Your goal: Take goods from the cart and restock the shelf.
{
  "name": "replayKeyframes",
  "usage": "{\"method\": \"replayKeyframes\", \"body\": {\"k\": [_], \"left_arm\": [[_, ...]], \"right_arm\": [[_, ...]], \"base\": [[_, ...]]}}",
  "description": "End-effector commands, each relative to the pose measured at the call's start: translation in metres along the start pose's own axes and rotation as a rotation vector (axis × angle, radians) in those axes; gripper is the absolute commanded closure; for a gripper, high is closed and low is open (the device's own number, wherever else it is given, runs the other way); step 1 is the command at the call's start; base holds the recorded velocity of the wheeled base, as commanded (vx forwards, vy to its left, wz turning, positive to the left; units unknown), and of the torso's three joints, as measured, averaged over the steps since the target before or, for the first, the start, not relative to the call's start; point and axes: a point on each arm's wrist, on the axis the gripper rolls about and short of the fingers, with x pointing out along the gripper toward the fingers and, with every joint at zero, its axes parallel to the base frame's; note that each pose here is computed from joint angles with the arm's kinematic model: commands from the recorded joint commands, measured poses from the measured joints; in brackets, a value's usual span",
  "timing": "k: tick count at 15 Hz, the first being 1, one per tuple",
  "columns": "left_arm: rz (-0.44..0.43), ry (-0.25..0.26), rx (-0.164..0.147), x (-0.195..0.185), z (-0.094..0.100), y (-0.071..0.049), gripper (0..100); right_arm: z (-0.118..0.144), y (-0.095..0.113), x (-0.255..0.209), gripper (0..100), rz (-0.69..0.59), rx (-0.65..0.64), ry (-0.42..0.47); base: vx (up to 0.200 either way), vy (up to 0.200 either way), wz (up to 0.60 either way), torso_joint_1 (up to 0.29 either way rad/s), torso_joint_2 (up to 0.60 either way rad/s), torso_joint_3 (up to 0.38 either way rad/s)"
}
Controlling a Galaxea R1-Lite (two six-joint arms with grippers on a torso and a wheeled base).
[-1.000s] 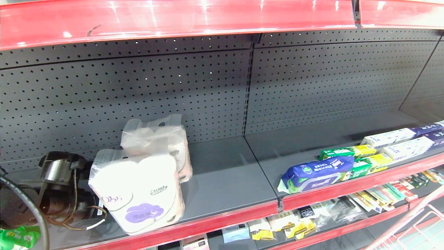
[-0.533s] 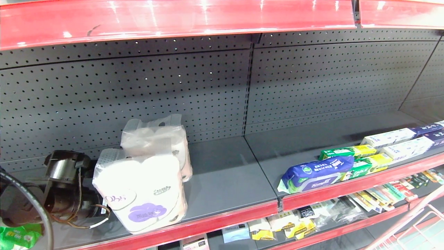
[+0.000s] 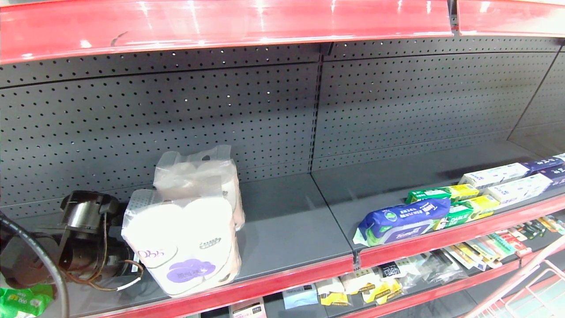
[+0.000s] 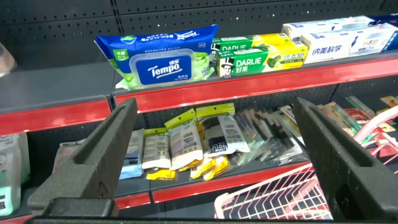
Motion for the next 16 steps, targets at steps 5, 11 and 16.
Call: {"method": "replayKeyframes", "body": {"k": [5,11,16], "left_arm": [[-0.001,-0.006,0.003,-0.0011,0.0002,-0.0004,0],[-0.007,-0.007,0.014,-0.0019,-0.0002,-0.0037,0],[0.003,-0.028,0.004,-0.0052,0.0026,-0.0004,0]], "right_arm": [[0.0001,0.0000,0.0001,0,0.001,0.000,0.001],[0.0001,0.0000,0.0001,0,0.001,0.000,0.001],[0.0001,0.0000,0.0001,0,0.001,0.000,0.001]], "base": [[0.000,0.000,0.00,0.000,0.00,0.000],[0.000,0.000,0.00,0.000,0.00,0.000],[0.000,0.000,0.00,0.000,0.00,0.000]]}}
